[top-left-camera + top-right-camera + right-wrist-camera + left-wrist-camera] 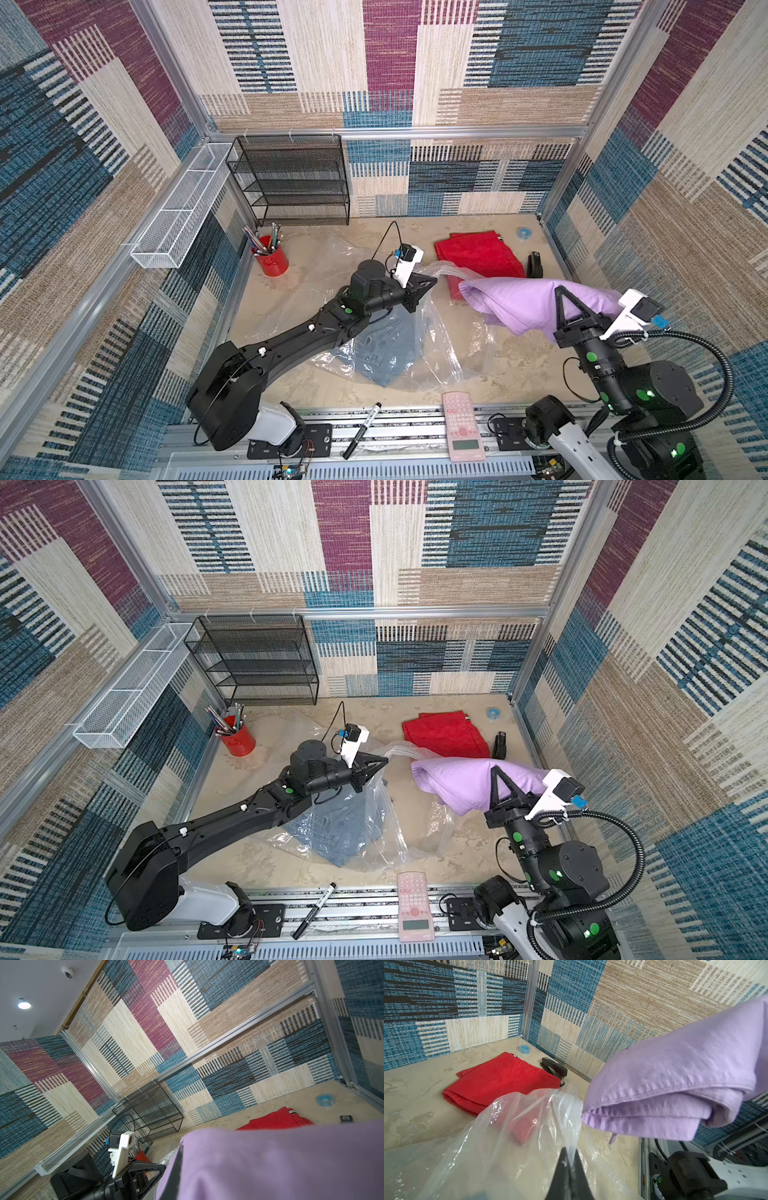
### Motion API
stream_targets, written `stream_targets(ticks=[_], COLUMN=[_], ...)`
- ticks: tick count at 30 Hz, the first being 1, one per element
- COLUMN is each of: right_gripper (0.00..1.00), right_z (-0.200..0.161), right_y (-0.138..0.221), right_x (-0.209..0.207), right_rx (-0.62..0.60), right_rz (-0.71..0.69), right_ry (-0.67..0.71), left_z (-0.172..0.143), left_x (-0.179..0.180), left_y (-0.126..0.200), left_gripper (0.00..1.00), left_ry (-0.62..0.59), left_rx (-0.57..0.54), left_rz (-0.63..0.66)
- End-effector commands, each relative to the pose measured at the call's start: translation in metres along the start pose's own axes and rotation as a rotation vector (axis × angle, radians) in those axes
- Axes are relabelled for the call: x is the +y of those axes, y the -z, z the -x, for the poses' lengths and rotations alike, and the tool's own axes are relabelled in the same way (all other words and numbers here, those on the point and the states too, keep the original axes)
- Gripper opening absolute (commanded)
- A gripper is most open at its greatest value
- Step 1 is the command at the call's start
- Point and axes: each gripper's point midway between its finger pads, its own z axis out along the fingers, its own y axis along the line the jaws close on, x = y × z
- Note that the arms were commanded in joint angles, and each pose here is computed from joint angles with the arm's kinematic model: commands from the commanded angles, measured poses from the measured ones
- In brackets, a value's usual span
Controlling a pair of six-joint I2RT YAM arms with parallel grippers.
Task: Take the trousers out of the vacuum bag
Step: Take out the trousers from the vacuum bag, then place the trousers at the center of the board.
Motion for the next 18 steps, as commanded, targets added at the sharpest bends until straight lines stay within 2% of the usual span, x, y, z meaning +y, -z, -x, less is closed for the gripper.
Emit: stream_targets(ticks=[1,6,13,18], right_gripper=[0.00,0.00,0.00,0.00], right_z=[0.013,0.005,0.012,0.022], right_y=[-0.012,-0.047,-0.098,-0.130], right_x=[-0.005,-0.004,0.004,-0.018], right_rx=[-0.060,-0.076,-0.152,-0.169], right_rz=[-0.060,-0.069,-0.077,-0.070], right_ry=[0.064,0.113,0.215,0.190], left_z=[0.009,0.008,0.008,0.007], left_x=[-0.002,-0.002,-0.002,-0.002], left_y=[0.003,0.007,0.017,0.029], left_gripper=[0.00,0.00,0.00,0.00], left_ry=[-0.004,-0.003,-0.005,-0.002], left_rx=[-0.037,-0.047,-0.065,-0.087], left_rz=[-0.008,-0.006,0.000,0.024])
